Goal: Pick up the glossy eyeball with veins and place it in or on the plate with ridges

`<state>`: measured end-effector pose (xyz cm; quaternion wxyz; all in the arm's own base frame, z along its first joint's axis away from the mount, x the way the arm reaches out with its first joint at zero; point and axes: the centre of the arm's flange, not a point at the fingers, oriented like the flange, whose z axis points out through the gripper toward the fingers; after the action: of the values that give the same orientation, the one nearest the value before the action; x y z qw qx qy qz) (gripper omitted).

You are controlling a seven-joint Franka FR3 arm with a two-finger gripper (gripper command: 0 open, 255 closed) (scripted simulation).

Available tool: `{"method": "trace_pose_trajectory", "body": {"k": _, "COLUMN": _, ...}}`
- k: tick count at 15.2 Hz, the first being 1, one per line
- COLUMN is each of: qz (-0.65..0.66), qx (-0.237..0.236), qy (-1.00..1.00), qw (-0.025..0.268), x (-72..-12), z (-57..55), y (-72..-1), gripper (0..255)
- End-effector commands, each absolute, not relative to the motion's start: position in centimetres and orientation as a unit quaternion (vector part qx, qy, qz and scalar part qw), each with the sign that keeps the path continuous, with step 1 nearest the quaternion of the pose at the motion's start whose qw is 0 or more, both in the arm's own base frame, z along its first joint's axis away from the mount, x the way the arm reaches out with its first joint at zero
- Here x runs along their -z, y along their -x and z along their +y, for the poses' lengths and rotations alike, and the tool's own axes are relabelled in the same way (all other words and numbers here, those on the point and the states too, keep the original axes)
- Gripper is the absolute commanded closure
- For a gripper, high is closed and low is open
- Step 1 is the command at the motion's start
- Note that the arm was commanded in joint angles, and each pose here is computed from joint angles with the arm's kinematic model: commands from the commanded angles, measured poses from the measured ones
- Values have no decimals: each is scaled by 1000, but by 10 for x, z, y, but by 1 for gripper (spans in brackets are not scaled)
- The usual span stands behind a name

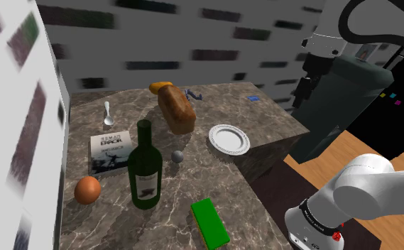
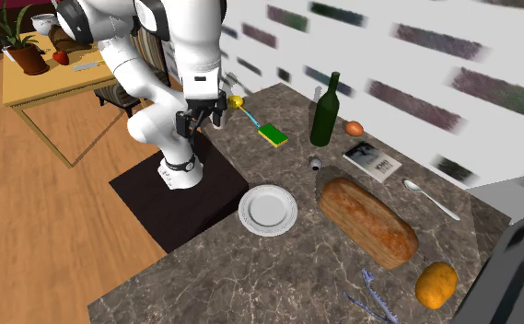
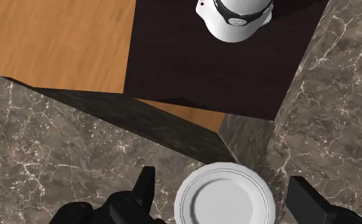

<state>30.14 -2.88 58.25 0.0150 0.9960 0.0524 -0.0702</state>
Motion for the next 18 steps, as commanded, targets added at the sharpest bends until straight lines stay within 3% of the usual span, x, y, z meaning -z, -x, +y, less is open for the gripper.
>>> {"method": "trace_pose_trajectory", "body": {"k": 1, "qz": 52, "qx": 70, "qy": -996, "qw": 15, "x": -582, "z": -29, "y": -301, "gripper": 0}}
{"method": "trace_pose_trajectory", "body": {"k": 18, "qz": 87, "qx": 26, "qy": -996, "qw": -16, "x": -460, "z": 123, "y": -382, "gripper": 0}}
